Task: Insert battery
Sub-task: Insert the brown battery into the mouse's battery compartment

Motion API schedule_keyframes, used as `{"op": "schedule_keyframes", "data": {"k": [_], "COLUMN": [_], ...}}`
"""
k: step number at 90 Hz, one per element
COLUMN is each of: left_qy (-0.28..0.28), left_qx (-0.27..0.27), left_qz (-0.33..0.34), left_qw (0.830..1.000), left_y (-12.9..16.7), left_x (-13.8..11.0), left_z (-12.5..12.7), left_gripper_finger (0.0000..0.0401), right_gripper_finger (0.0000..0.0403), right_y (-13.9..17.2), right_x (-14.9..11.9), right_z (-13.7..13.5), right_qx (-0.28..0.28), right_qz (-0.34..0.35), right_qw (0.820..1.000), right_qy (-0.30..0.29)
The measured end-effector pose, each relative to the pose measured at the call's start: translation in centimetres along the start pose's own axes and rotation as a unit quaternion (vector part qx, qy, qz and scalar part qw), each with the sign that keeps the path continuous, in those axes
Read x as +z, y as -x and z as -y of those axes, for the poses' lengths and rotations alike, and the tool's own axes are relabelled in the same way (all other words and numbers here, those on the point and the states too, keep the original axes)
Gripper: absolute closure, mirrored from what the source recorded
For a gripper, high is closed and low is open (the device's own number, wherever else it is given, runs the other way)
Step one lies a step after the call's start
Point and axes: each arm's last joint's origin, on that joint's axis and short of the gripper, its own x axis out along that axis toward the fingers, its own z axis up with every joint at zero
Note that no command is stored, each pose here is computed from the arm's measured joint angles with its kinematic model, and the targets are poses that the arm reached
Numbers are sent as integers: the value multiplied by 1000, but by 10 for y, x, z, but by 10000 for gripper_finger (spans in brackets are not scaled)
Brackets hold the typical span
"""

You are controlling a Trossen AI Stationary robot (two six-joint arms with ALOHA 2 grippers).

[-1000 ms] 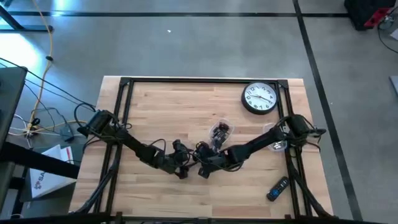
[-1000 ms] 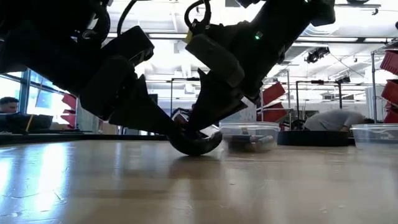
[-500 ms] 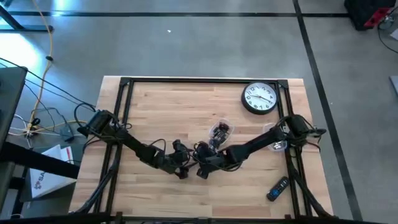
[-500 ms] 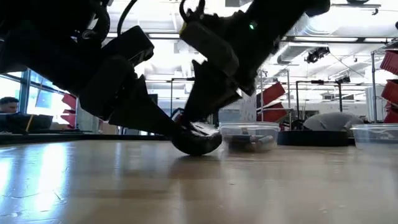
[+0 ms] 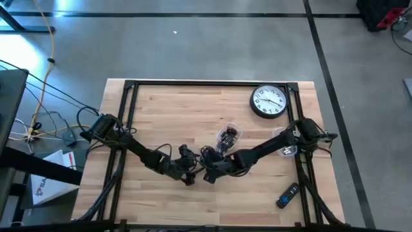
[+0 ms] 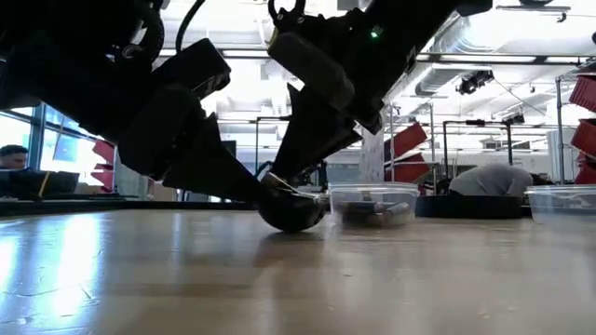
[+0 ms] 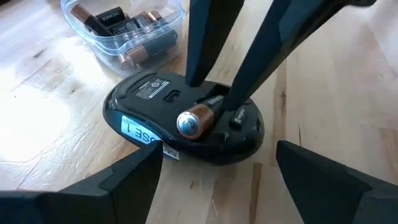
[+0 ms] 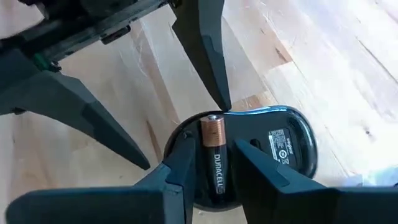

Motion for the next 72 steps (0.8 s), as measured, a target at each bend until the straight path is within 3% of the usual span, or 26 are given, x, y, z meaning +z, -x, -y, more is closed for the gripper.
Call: {"op": "schedule_keyframes", "data": {"k": [20,33,50,72], "left_qy": [-18,-22,-27,-31], "left_qx": [2,11,18,26], "left_qz": [-4,-14,-23,-23], "left_qw": [1000,1000,999,999], "left_y": [-1,-4,-6,-7], "left_x": [-1,-1,-2,-1], "left_z": [-1,-6,-11,-13], "left_gripper_finger": [105,105,105,105], "right_gripper_finger": [329,329,329,329], "right_y": [18,13,4,-2], "right_x": [6,8,17,17], "right_z": [9,16,33,43], "right_qx": [-7,19,9,56], "right_qz": [-12,-42,-44,-81], "right_qw": [999,998,997,982], "right_qy": [35,51,68,160]}}
